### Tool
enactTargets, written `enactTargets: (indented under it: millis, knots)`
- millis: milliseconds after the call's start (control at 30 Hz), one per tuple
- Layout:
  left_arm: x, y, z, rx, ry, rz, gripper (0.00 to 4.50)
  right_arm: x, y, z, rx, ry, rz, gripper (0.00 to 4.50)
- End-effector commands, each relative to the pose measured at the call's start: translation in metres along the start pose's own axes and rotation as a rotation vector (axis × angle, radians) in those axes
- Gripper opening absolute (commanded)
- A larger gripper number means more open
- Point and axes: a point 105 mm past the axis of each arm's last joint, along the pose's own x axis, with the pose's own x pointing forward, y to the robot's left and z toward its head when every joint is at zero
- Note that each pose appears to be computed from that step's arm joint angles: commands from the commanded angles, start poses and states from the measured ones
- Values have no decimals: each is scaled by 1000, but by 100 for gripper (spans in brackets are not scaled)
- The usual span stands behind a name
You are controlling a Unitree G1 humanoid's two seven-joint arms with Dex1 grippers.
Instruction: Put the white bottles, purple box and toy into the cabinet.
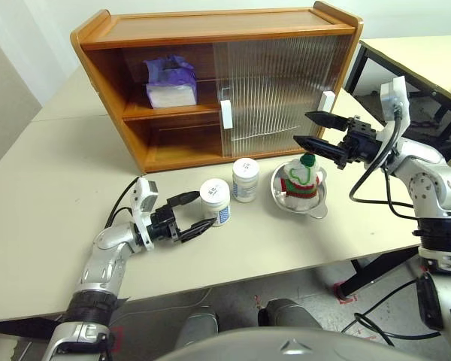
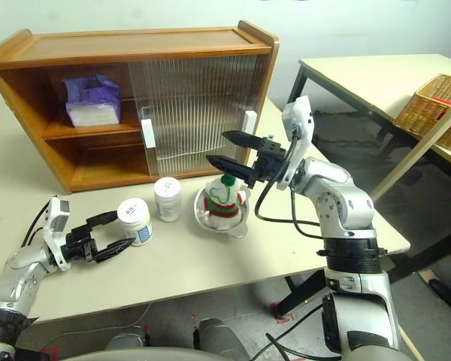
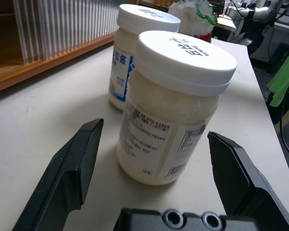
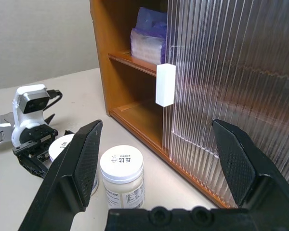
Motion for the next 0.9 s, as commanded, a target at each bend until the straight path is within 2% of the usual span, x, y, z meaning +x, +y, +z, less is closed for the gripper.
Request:
enactTargets:
  millis: [33,467,567,633,667,900]
  knots:
    - [4,1,-4,-5,11,-6,447,0,1,6,-13,-8,2,450]
    - [15,-2,-3,-1,2,-13,447,-1,1,7,-17,-8,-5,450]
    - [16,-2,-2,-1,-2,-12,381,-1,1,8,-18,-9,-7,450]
    - [17,-3,-1,-2,-4,-13,316,-1,1,8,-18,-10,-7,450]
    - [17,-3,-1,-2,-5,-14,306,-1,1,8,-18,-11,-8,450]
    - [14,-1,1,1,-5,4,306,0,1,7,-19,-14,-7,450]
